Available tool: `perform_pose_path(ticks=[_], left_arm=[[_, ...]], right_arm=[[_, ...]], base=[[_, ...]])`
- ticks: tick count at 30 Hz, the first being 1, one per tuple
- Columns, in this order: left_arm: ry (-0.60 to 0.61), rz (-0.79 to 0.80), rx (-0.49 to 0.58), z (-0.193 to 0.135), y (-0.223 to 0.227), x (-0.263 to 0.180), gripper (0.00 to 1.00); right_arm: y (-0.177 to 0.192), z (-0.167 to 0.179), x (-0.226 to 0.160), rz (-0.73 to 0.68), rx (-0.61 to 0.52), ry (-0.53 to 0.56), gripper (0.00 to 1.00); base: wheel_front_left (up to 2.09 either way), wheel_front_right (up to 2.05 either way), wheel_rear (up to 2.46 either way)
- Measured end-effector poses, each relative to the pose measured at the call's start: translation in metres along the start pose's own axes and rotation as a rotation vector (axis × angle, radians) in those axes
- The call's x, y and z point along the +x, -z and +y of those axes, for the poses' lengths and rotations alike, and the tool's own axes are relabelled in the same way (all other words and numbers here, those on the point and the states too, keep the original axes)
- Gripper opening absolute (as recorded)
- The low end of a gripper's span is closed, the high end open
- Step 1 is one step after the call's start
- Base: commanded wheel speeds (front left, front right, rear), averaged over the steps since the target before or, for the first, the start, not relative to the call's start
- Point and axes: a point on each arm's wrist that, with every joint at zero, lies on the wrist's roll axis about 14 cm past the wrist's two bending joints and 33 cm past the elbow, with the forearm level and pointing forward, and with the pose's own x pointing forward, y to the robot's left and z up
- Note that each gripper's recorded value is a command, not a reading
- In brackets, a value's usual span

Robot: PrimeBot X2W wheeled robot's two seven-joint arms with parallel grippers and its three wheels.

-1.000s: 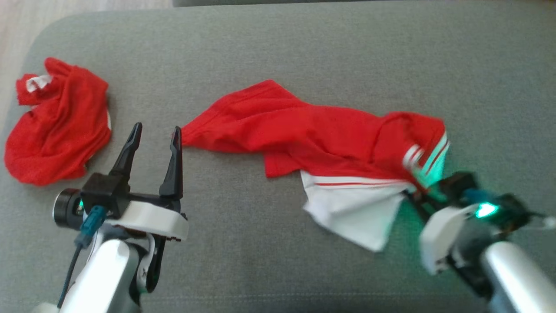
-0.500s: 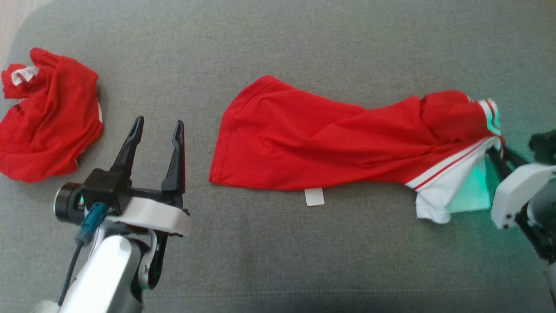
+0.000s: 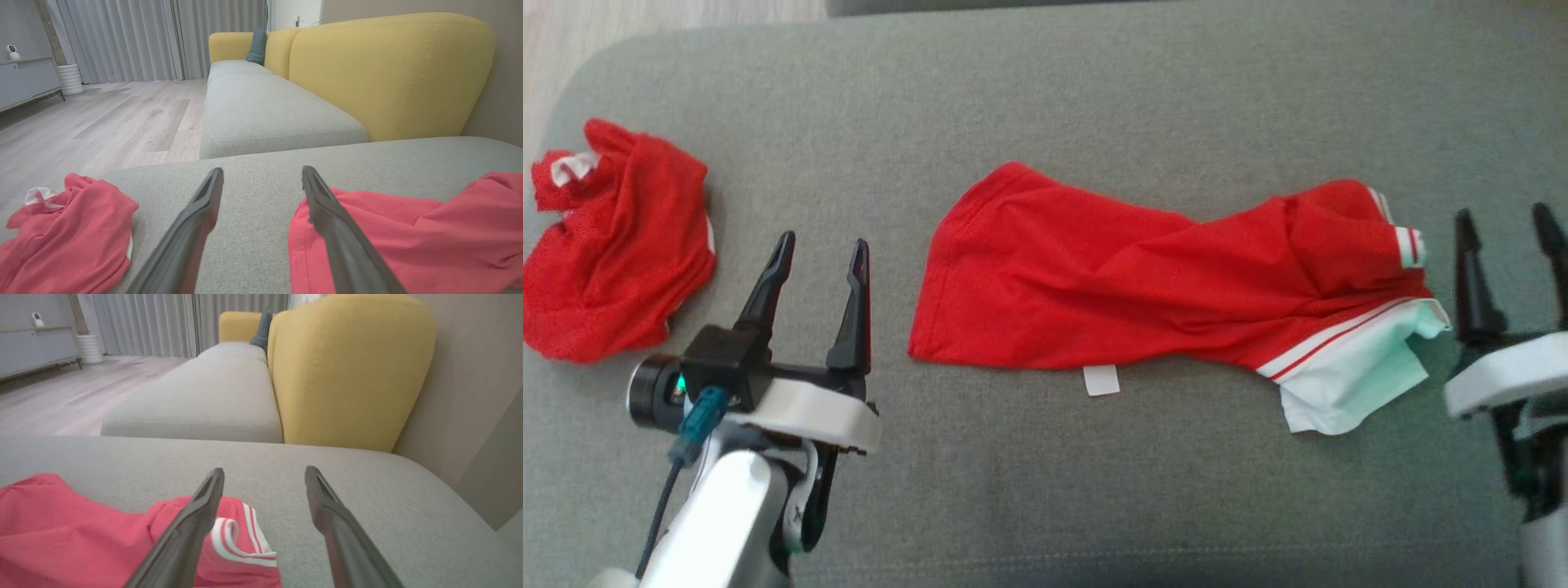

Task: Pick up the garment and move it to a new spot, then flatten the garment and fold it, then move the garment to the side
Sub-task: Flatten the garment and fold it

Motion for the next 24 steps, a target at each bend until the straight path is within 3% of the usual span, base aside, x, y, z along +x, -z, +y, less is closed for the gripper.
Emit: perform_pose_path(ticks=[5, 15, 24], left_arm=[[-0.005, 0.009, 0.002, -0.002, 0.001, -0.014, 1.00], [-0.014, 0.006, -0.001, -0.003, -0.004, -0.029, 1.00], [-0.023, 0.019, 0.003, -0.002, -0.002, -0.035, 1.00]], right_arm=[[-0.017, 0.029, -0.021, -0.074, 0.039, -0.035, 1.00], [-0.010, 0.073, -0.049, -0.052, 0.114, -0.125, 1.00], [-0.011, 0.077, -0.053, -0.052, 0.131, -0.135, 1.00]], base=[[0.00, 0.00, 0.00], [0.00, 0.00, 0.00], [0.00, 0.00, 0.00]])
